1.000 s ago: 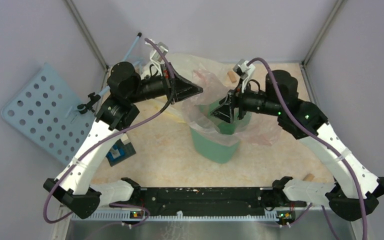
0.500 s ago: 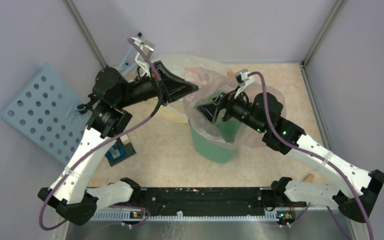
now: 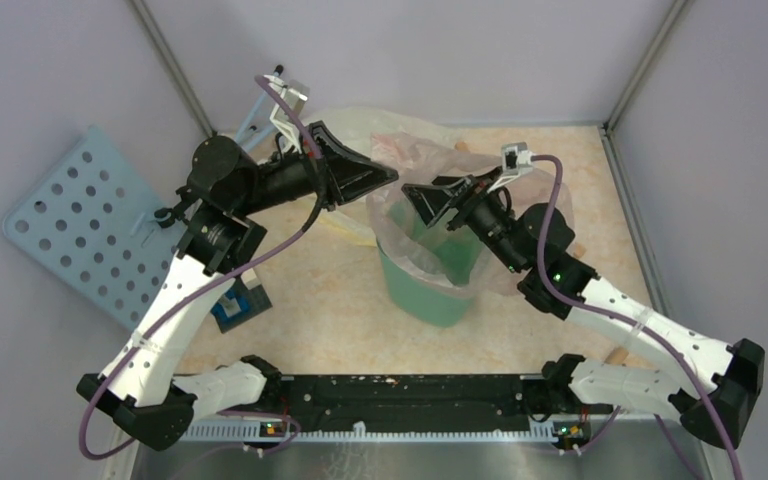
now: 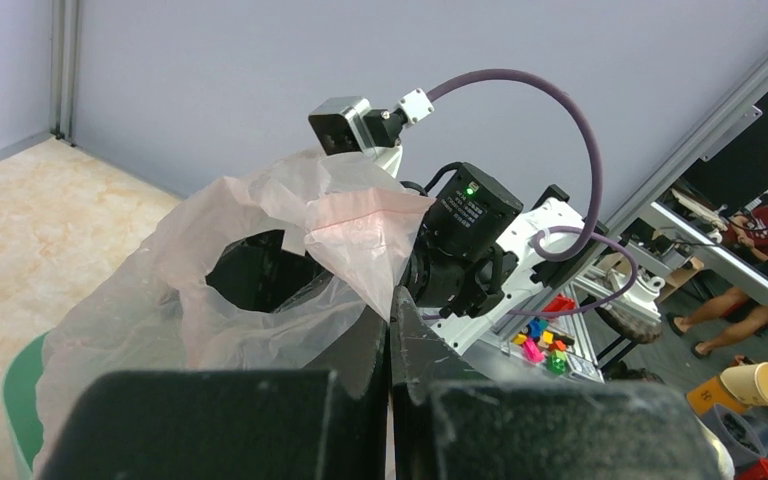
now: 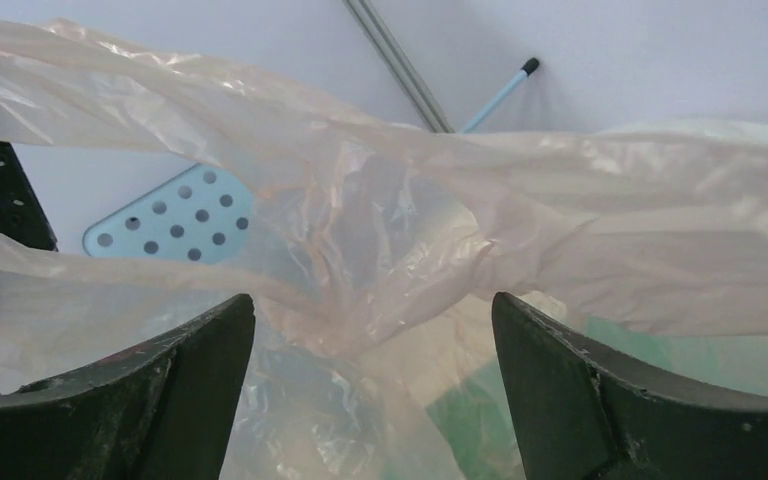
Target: Put the trash bags into the trash bin
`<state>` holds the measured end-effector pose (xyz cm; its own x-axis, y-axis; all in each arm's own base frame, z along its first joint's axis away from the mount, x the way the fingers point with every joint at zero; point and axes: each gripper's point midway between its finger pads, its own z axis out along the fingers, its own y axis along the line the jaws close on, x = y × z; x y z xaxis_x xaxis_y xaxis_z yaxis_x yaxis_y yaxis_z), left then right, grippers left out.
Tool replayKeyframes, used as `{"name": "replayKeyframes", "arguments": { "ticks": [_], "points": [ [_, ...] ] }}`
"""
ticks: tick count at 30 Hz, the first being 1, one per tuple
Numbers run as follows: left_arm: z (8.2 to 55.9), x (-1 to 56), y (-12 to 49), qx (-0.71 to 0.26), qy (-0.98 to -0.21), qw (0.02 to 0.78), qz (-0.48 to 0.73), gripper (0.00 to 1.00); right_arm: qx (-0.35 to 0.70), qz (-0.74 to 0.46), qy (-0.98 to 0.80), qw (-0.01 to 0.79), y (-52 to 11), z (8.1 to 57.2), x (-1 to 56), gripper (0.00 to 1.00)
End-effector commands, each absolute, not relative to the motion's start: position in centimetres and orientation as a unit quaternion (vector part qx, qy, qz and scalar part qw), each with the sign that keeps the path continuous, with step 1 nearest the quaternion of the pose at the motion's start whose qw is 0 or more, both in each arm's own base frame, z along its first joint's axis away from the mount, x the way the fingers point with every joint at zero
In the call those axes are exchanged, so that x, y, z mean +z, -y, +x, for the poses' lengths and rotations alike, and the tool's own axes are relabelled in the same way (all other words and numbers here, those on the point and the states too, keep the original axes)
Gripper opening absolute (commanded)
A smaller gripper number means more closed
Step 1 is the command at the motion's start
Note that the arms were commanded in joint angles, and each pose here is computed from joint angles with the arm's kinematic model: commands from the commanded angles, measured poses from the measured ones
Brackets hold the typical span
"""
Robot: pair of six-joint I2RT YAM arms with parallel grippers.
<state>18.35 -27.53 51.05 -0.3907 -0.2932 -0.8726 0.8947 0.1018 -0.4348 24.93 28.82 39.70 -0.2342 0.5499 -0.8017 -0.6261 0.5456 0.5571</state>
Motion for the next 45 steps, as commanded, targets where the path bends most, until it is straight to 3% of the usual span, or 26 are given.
{"name": "replayKeyframes", "arguments": {
  "ticks": [1, 4, 10, 27, 45],
  "points": [
    [18.0, 52.1, 27.3, -0.619, -0.542, 0.499, 0.273, 0.0, 0.515, -0.015, -0.565, 0.645, -28.7, 24.4, 44.4, 0.85],
    [18.0, 52.0, 27.4, -0.619, -0.543, 0.499, 0.271, 0.0, 0.508, 0.006, -0.568, 0.648, -28.3, 25.1, 44.3, 0.64],
    [18.4, 51.5, 27.3, -0.613, -0.549, 0.502, 0.267, 0.0, 0.481, 0.024, -0.587, 0.651, -27.3, 25.6, 43.6, 0.0],
    [20.0, 45.0, 28.5, -0.601, -0.597, 0.46, 0.265, 0.0, 0.3, -0.019, -0.762, 0.574, -21.3, 23.2, 34.4, 0.0],
    [26.0, 35.3, 28.0, -0.474, -0.709, 0.468, 0.231, 0.0, 0.13, -0.128, -0.869, 0.461, -22.5, 25.0, 24.0, 0.0]
  ]
}}
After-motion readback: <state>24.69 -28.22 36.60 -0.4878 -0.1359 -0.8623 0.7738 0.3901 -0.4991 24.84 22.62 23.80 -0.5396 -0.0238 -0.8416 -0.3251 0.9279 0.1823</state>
